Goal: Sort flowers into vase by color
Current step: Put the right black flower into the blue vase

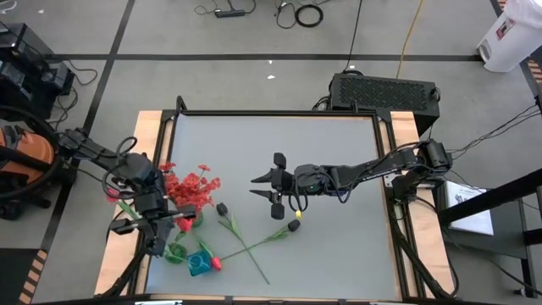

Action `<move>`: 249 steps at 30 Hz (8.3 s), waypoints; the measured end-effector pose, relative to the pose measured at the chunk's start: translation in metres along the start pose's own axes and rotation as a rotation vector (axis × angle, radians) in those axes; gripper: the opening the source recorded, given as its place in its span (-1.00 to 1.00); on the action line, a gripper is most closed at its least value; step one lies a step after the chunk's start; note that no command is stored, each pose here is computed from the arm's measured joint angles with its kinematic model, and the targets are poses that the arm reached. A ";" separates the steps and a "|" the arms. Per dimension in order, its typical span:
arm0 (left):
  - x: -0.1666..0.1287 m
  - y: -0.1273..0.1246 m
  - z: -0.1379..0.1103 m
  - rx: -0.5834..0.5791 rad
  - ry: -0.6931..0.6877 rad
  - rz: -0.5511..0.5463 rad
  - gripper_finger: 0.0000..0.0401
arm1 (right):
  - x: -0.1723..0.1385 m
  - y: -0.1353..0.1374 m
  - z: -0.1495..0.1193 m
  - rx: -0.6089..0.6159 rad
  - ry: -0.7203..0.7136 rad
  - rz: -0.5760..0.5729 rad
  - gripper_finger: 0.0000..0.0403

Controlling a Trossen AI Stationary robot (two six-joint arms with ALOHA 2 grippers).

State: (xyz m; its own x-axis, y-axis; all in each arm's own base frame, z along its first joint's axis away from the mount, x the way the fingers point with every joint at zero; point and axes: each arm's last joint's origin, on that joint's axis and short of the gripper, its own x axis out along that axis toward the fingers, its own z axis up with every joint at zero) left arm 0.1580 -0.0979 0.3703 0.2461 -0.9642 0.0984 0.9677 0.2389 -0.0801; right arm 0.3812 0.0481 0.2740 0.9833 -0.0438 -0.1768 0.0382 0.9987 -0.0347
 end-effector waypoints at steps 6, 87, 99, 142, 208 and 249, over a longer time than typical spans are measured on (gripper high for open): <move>0.000 0.000 0.000 -0.001 0.001 0.000 -0.94 | 0.000 0.000 0.000 0.000 0.000 0.001 -0.39; -0.024 -0.008 -0.028 -0.379 0.225 0.275 -0.07 | -0.005 0.024 -0.009 -0.014 0.091 0.447 -0.39; -0.026 -0.017 -0.004 -0.267 0.193 0.256 -0.07 | -0.005 0.024 -0.009 -0.016 0.088 0.447 -0.39; -0.044 -0.042 -0.010 -0.161 0.285 0.367 -0.07 | -0.006 0.024 -0.009 -0.023 0.085 0.447 -0.39; -0.043 -0.042 0.003 -0.149 0.244 0.390 -0.07 | -0.006 0.024 -0.009 -0.036 0.085 0.448 -0.39; -0.042 -0.039 0.011 -0.077 0.176 0.463 0.99 | -0.006 0.024 -0.009 -0.036 0.085 0.448 -0.39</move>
State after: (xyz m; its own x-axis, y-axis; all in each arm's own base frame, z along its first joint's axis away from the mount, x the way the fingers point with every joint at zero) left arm 0.1100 -0.0655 0.3800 0.6298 -0.7652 -0.1332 0.7505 0.6437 -0.1494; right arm 0.3751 0.0721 0.2655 0.8835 0.3883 -0.2619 -0.3950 0.9182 0.0291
